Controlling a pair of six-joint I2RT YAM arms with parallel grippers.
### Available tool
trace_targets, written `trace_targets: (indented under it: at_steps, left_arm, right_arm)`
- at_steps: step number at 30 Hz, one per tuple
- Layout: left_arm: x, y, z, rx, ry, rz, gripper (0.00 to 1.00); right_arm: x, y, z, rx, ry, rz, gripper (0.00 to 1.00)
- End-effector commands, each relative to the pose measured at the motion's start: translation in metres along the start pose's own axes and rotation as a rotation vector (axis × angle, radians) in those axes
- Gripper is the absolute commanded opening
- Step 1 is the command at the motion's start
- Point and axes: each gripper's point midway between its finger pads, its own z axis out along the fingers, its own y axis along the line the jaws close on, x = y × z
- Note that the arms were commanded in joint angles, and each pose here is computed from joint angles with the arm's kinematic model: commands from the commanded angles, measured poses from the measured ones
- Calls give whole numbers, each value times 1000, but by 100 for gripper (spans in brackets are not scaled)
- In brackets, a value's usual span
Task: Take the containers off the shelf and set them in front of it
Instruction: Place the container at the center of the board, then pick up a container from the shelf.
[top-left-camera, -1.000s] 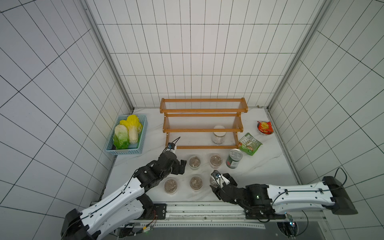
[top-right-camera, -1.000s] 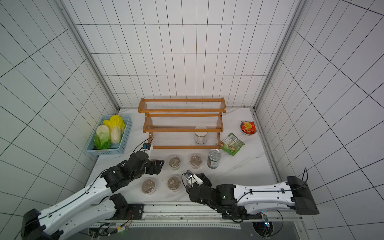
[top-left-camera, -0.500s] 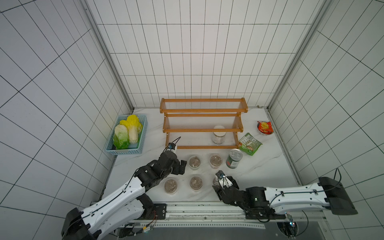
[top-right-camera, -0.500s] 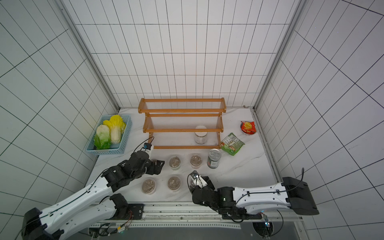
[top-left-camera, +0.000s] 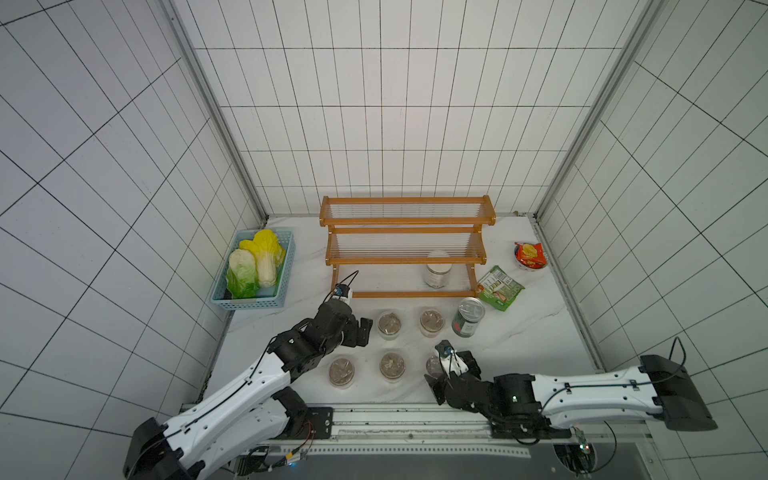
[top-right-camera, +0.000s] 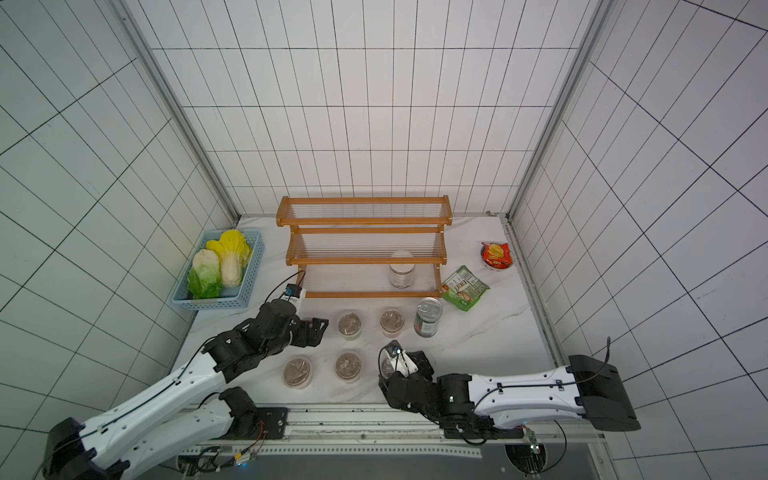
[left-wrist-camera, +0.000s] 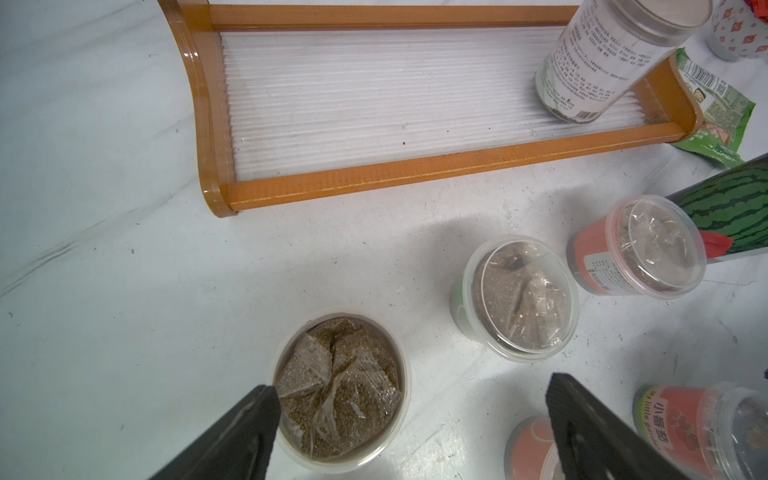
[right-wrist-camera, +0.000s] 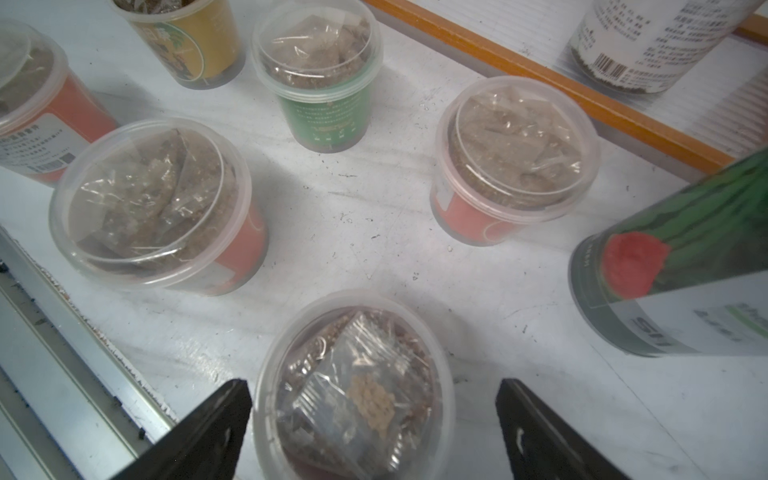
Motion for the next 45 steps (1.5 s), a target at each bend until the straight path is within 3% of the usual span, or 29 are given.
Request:
trace_targets:
  at_steps: [1, 8, 17, 28, 45]
  left_arm:
    - [-4, -3, 0, 20, -16, 5, 98]
    - [-5, -3, 0, 19, -20, 5, 98]
    - [-7, -4, 0, 19, -23, 6, 98]
    - [-11, -4, -1, 19, -34, 8, 98]
    - [-10, -3, 1, 7, -29, 9, 98]
  right_arm:
    - [-33, -18, -17, 67, -65, 18, 97]
    - [-91, -62, -28, 149, -164, 117, 98]
    - [-154, -107, 27, 153, -191, 243, 99]
    - [-172, -160, 91, 192, -206, 258, 99]
    - [-180, -189, 132, 228, -164, 293, 99]
